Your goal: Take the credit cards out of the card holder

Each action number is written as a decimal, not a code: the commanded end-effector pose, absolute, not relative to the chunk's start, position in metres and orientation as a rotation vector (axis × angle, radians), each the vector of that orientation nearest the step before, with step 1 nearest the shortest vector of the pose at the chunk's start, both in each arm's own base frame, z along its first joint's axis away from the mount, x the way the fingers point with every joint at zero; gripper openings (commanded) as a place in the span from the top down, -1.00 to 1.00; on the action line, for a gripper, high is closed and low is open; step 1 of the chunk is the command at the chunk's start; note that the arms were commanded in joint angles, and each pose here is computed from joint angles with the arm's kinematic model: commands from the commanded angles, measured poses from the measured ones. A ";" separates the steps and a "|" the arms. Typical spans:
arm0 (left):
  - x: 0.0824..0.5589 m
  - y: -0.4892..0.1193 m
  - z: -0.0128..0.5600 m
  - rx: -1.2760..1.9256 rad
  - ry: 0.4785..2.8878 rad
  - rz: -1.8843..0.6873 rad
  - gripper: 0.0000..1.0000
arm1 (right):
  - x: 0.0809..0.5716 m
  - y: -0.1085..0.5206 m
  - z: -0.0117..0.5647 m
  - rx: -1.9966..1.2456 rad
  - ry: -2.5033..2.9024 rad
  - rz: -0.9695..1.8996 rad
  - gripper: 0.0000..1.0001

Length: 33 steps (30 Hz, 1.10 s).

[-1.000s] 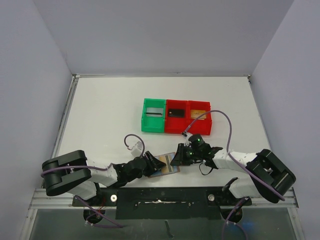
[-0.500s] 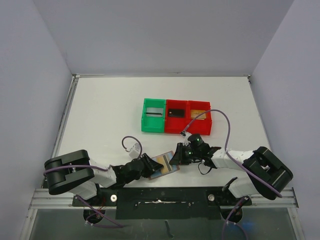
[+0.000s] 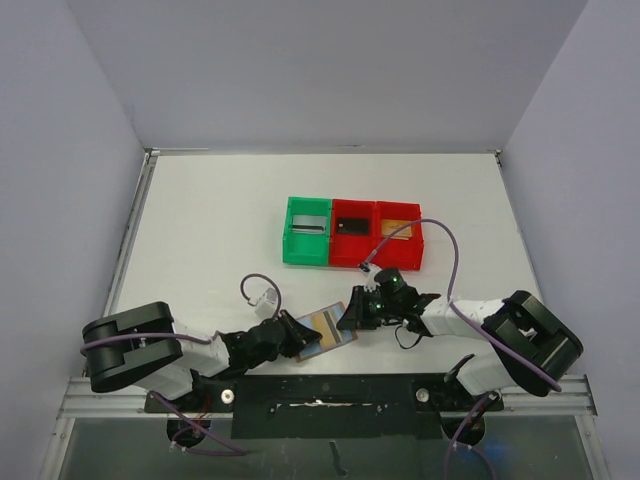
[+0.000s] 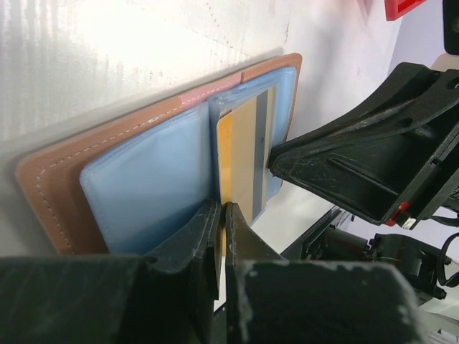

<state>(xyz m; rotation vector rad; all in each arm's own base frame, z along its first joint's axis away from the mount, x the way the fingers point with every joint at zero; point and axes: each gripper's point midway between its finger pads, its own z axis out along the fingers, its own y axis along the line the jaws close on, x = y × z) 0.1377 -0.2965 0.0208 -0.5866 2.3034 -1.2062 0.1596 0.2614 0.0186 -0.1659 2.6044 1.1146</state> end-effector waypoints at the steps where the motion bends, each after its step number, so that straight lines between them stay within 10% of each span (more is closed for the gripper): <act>1: 0.135 -0.279 0.011 -0.608 2.324 -1.125 1.00 | 0.144 0.248 -0.004 -0.153 2.717 1.021 0.73; 33: 0.120 -0.255 0.009 -0.489 2.397 -1.021 1.00 | 0.168 0.301 0.027 -0.337 2.628 0.969 0.49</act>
